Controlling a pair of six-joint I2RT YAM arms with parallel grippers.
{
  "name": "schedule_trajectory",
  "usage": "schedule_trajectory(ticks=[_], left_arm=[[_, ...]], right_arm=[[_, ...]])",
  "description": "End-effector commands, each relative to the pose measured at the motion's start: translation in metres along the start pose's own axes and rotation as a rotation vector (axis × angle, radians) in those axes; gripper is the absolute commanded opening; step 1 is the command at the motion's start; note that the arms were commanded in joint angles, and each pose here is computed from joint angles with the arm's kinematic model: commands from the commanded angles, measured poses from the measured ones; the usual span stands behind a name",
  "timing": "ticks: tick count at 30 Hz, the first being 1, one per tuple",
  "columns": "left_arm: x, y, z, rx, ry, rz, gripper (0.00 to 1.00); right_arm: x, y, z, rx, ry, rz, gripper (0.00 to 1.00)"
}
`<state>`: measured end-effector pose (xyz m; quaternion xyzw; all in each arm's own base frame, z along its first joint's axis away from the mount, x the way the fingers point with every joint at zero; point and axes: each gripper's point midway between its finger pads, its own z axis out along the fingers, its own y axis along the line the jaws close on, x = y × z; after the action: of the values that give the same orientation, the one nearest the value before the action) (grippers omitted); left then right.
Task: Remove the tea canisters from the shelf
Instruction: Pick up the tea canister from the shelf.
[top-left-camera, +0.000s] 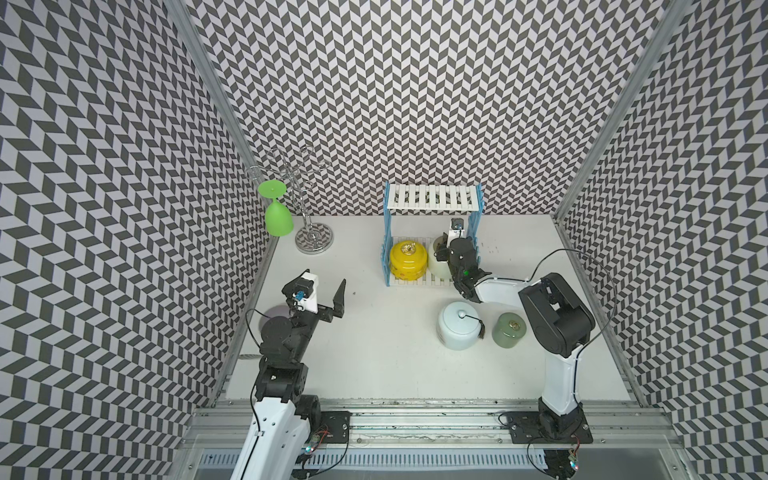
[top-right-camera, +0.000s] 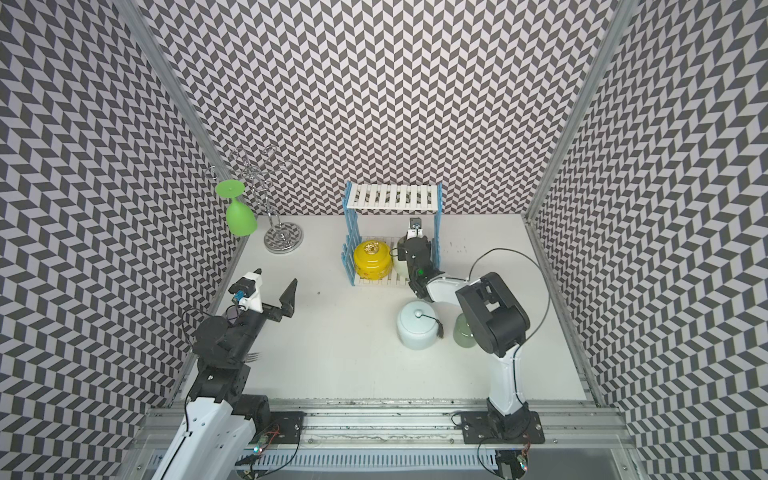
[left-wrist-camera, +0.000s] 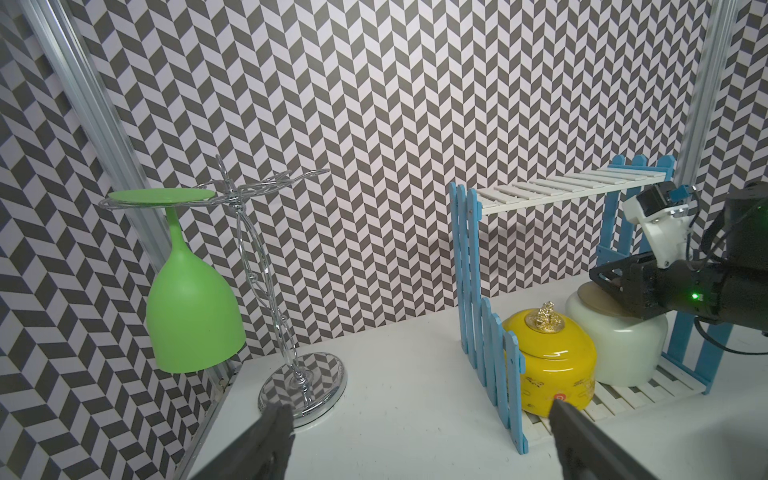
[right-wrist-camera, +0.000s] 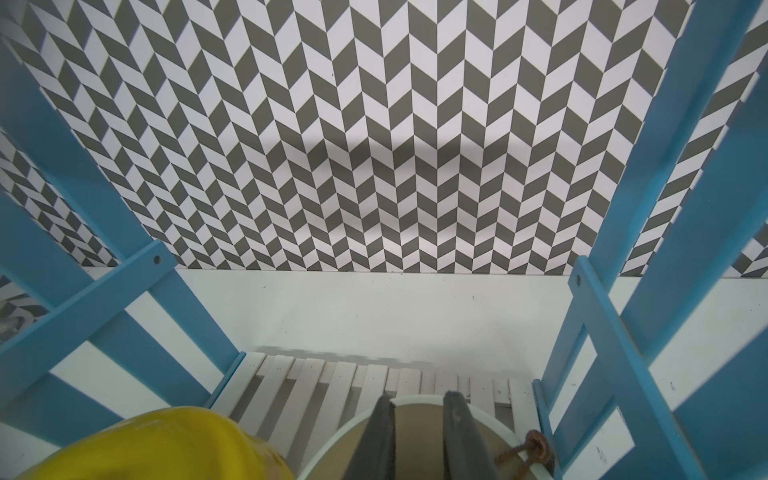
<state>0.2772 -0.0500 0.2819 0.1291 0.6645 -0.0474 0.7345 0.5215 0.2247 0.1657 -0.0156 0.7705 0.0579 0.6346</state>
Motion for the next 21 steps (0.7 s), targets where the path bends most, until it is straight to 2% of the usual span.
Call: schedule_trajectory(ticks=[1,3,8,11,21], left_arm=[[-0.003,0.001,-0.001,-0.011,-0.015,0.010,1.00],[-0.004,0.000,-0.001,-0.006,-0.026,0.013,1.00],[-0.005,0.001,-0.001,-0.005,-0.018,0.005,1.00],[-0.014,0.000,-0.006,-0.009,-0.063,0.020,1.00],[-0.016,-0.002,-0.006,0.005,-0.063,0.015,1.00]], right_arm=[[0.002,0.013,-0.007,-0.051,0.033,-0.009,0.03],[-0.007,0.014,-0.012,-0.053,0.022,-0.002,0.00],[-0.038,0.017,-0.025,-0.076,-0.028,0.014,0.00],[-0.057,0.020,-0.037,-0.088,-0.061,0.018,0.00],[-0.102,0.032,-0.076,-0.145,-0.143,0.037,0.00]])
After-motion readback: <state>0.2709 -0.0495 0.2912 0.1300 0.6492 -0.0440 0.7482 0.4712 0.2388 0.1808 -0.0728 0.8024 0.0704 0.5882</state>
